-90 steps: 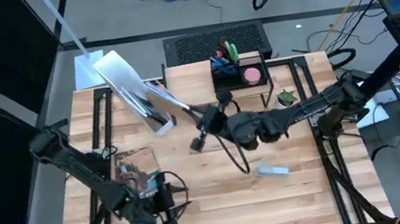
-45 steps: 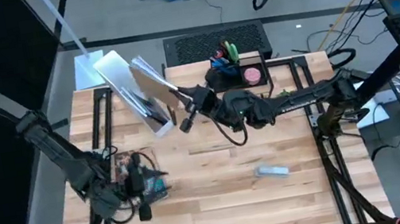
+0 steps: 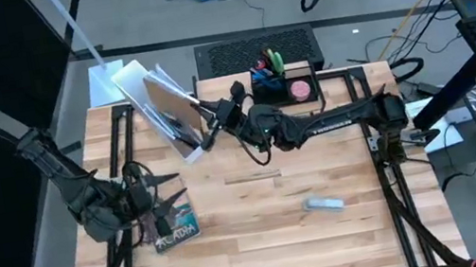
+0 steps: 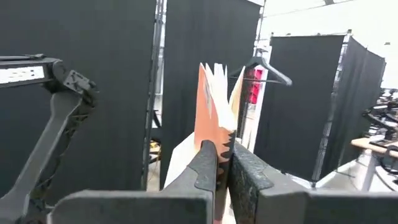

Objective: Stock shelves
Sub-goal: Put the brown book into the white bookshelf

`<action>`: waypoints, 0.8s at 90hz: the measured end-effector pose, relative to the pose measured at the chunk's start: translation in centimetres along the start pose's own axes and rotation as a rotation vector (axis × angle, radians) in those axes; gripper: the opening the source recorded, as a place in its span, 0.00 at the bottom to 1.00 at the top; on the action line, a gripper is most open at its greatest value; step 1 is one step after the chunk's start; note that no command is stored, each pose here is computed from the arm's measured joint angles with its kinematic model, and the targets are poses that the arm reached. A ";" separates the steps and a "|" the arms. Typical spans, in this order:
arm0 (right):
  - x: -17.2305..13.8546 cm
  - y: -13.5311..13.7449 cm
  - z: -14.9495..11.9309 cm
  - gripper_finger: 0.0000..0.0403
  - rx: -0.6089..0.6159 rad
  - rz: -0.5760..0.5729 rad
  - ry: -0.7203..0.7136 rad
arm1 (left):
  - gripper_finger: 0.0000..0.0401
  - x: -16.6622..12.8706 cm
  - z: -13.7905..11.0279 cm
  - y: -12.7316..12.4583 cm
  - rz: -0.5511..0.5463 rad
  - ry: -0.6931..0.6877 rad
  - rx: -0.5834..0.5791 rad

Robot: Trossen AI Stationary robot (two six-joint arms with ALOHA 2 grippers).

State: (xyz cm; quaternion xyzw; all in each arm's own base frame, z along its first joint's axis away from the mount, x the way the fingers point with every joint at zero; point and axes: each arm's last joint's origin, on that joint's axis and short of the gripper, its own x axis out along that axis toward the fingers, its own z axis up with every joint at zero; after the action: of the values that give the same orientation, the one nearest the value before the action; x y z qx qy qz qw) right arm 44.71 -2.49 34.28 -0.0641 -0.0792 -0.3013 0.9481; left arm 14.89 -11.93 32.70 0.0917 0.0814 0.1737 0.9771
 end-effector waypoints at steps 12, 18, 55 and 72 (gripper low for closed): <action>0.2 0.4 -0.9 0.01 0.000 0.002 0.002 | 0.43 0.0 0.0 0.1 0.000 -0.001 -0.001; 0.4 0.6 -1.2 0.01 0.007 0.000 -0.007 | 0.43 0.0 0.0 0.1 0.000 -0.001 -0.001; 1.9 0.8 -4.9 0.01 0.022 -0.031 -0.035 | 0.43 0.0 0.0 0.0 -0.005 0.000 -0.003; 2.2 1.5 -7.3 0.01 0.026 -0.028 -0.006 | 0.43 0.0 0.0 0.0 -0.006 0.000 -0.005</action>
State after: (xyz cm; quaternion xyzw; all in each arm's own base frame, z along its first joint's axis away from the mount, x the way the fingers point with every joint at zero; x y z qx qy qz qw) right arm 48.18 -3.78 27.45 -0.0518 -0.0869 -0.3133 0.9442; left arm 14.85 -11.92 32.73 0.0891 0.0812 0.1711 0.9779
